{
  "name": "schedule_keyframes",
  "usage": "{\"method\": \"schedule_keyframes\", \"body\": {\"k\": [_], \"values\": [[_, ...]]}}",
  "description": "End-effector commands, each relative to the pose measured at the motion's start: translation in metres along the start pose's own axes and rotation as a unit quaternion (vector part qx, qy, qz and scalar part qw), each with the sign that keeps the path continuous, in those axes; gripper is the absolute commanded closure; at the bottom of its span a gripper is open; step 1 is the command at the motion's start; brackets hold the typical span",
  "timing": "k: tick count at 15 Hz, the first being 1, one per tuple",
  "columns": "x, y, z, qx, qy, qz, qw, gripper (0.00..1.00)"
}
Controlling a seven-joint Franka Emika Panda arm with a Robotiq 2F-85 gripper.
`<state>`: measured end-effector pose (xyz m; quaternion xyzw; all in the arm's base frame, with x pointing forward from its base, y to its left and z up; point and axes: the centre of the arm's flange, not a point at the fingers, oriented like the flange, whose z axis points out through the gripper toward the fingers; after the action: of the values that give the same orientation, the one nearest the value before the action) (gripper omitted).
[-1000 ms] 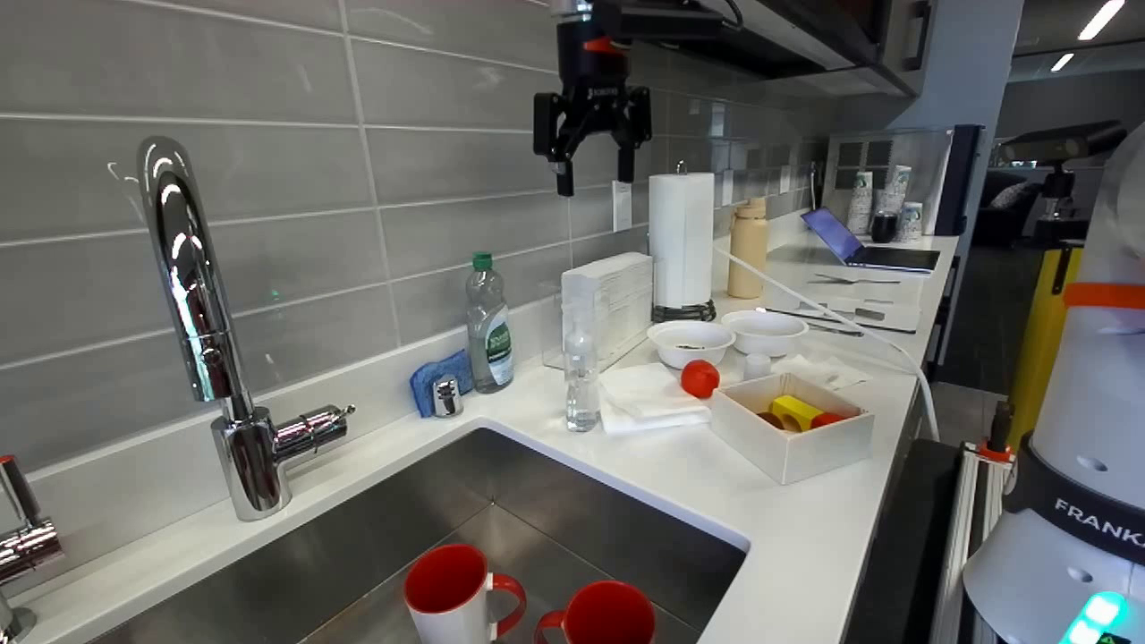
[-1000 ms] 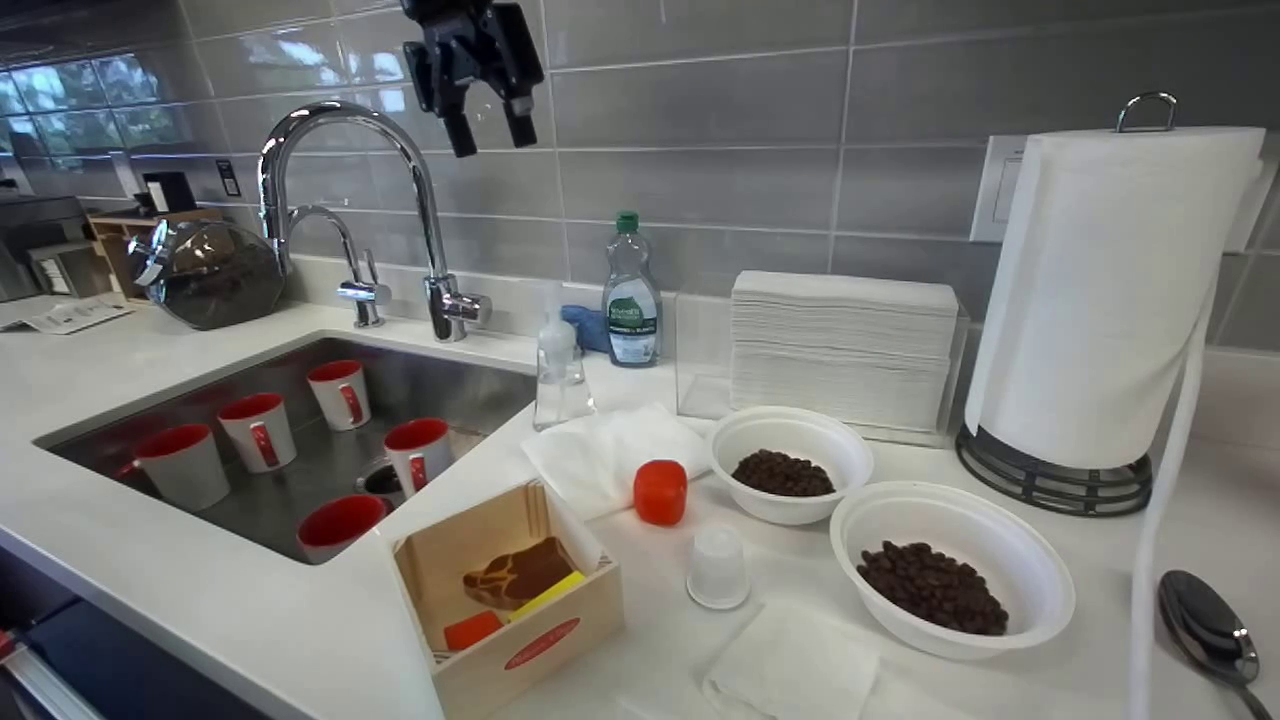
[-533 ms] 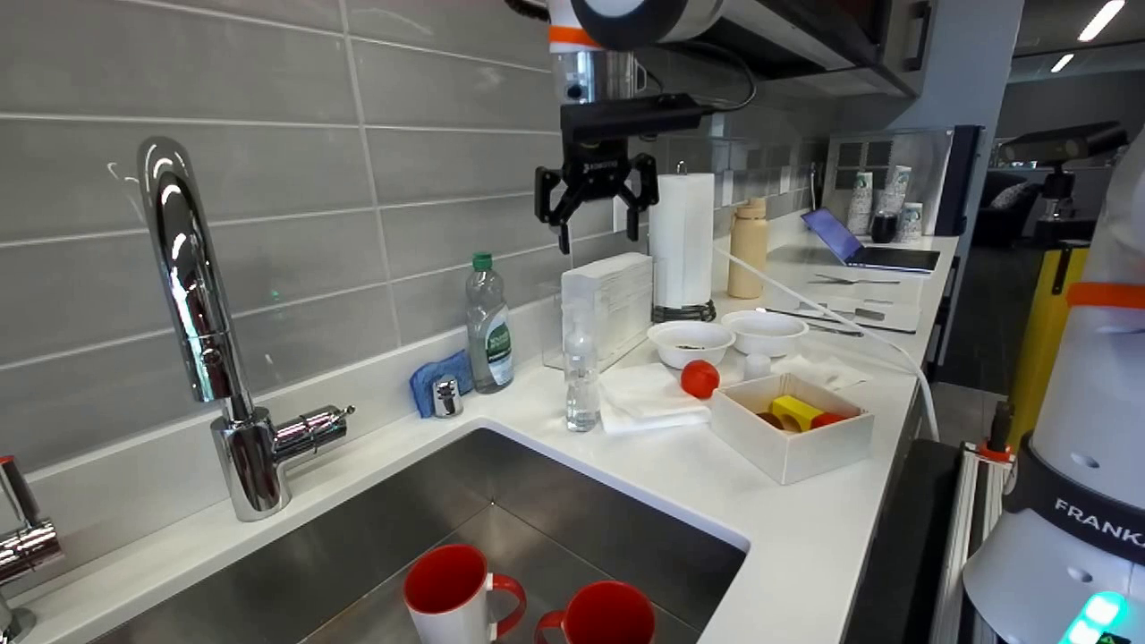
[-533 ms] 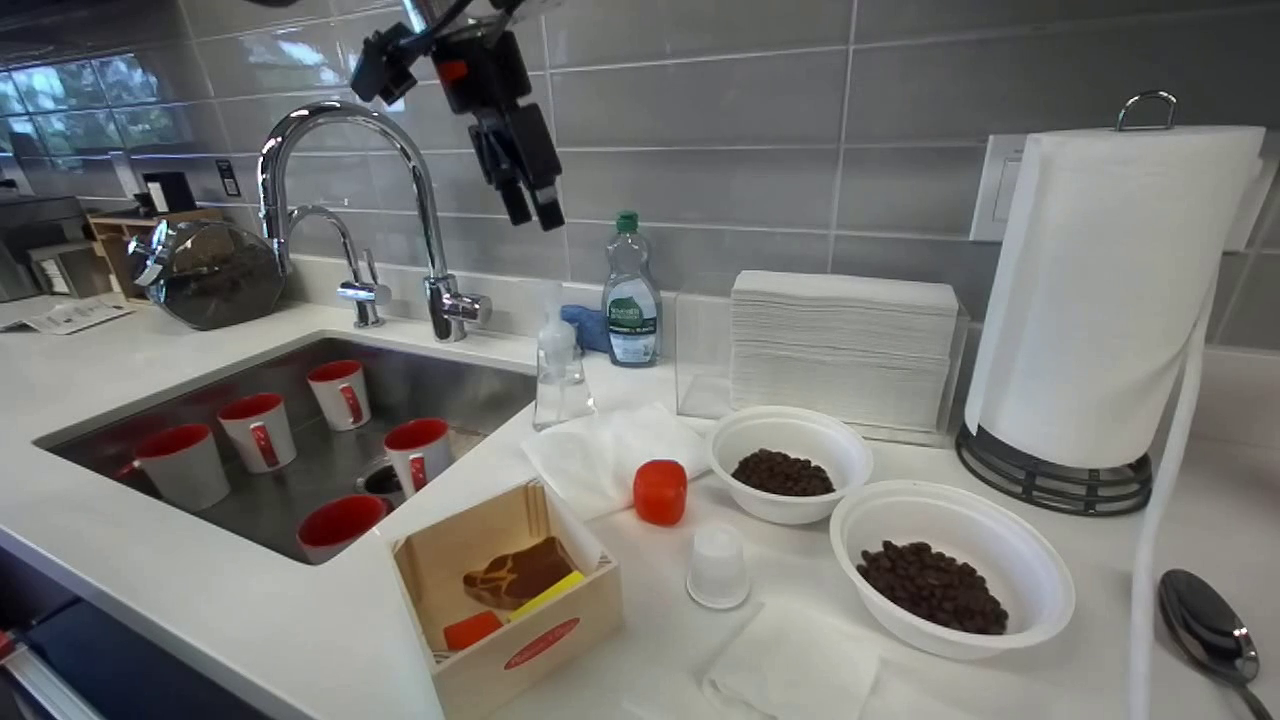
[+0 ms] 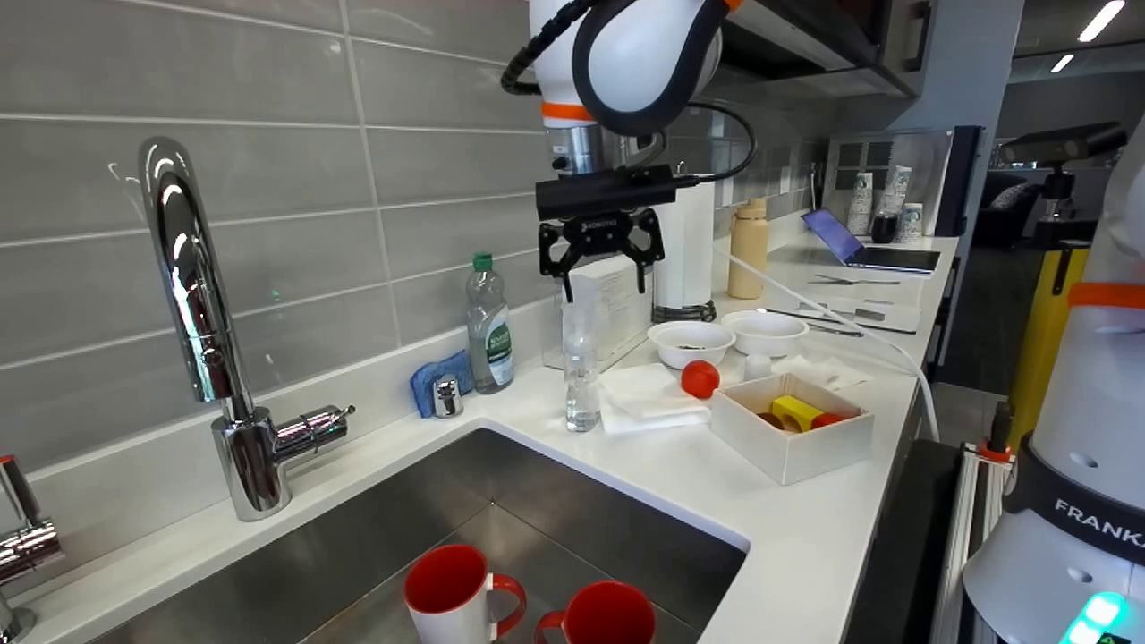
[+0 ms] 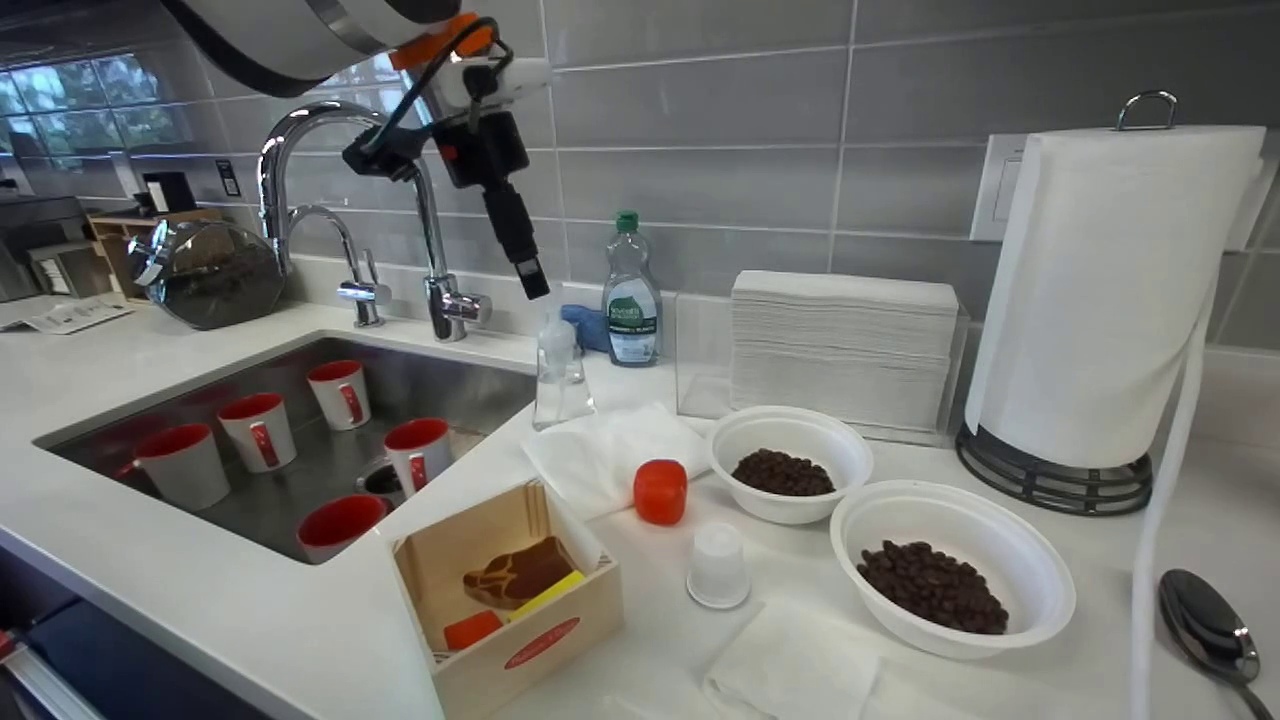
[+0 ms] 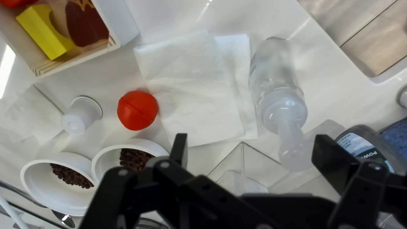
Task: Move the colorless bottle
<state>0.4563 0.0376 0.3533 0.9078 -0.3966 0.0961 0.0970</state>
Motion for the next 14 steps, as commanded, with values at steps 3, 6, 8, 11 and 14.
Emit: {"method": "schedule_keyframes", "body": {"k": [3,6,8,11,14], "values": [[0.002,-0.01,0.008,0.021,0.018,0.054,0.9982,0.0],[0.005,-0.013,0.007,0.03,0.017,0.065,0.9973,0.0],[0.008,-0.014,0.008,0.033,0.018,0.072,0.9967,0.0],[0.012,-0.013,0.007,0.041,0.012,0.082,0.9957,0.0],[0.017,-0.009,0.007,0.047,0.005,0.092,0.9946,0.0]]}}
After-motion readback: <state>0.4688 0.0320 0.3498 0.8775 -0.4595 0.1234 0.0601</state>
